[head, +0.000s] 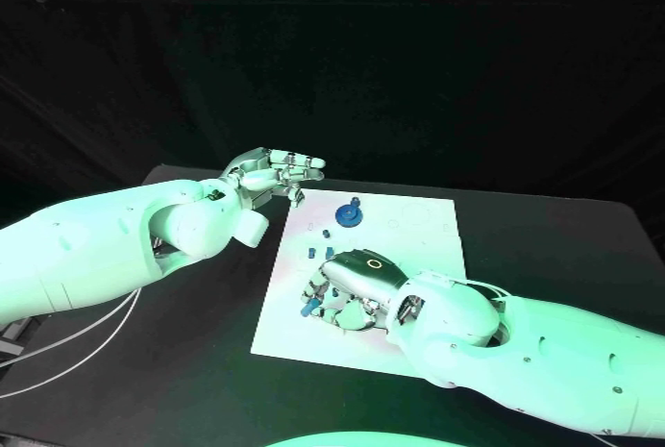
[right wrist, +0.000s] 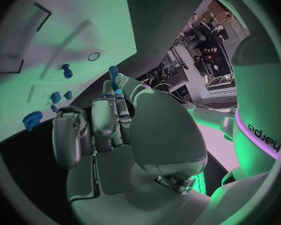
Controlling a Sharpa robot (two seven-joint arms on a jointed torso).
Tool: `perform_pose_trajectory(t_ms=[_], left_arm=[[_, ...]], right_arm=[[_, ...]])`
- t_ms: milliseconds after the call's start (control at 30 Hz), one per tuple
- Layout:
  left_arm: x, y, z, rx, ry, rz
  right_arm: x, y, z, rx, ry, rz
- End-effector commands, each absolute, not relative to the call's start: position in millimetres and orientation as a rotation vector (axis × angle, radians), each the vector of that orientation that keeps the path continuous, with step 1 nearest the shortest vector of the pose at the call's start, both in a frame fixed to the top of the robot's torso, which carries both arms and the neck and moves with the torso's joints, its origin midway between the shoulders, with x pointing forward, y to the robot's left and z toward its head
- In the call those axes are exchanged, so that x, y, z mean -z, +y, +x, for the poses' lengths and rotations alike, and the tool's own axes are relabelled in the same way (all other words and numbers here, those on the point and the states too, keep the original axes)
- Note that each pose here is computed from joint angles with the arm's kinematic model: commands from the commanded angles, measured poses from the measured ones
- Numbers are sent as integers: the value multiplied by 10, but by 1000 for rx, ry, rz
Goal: Assemble the parts on the task board
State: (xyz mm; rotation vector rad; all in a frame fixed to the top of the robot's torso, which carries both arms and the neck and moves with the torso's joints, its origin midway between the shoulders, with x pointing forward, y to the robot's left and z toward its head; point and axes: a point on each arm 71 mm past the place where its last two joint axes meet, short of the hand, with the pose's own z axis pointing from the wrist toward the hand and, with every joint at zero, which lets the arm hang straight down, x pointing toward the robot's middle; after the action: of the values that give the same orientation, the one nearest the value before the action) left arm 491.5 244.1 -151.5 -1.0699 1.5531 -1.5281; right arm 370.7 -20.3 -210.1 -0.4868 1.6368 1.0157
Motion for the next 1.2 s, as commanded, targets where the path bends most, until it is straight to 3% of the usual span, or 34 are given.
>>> perform_pose_trajectory(t_ms=[33, 433, 1200], left_arm=[[1506, 2407, 4905, 1551, 1564, -1054], [1507, 2404, 4907, 1551, 1565, -1054], [1511, 2394, 4914, 1553, 1569, -1053]], right_arm=[[2150, -171, 3706, -1006, 1632, -531], [2283, -154, 3777, -940, 1674, -566], [2295, -188, 3827, -836, 1644, -581]])
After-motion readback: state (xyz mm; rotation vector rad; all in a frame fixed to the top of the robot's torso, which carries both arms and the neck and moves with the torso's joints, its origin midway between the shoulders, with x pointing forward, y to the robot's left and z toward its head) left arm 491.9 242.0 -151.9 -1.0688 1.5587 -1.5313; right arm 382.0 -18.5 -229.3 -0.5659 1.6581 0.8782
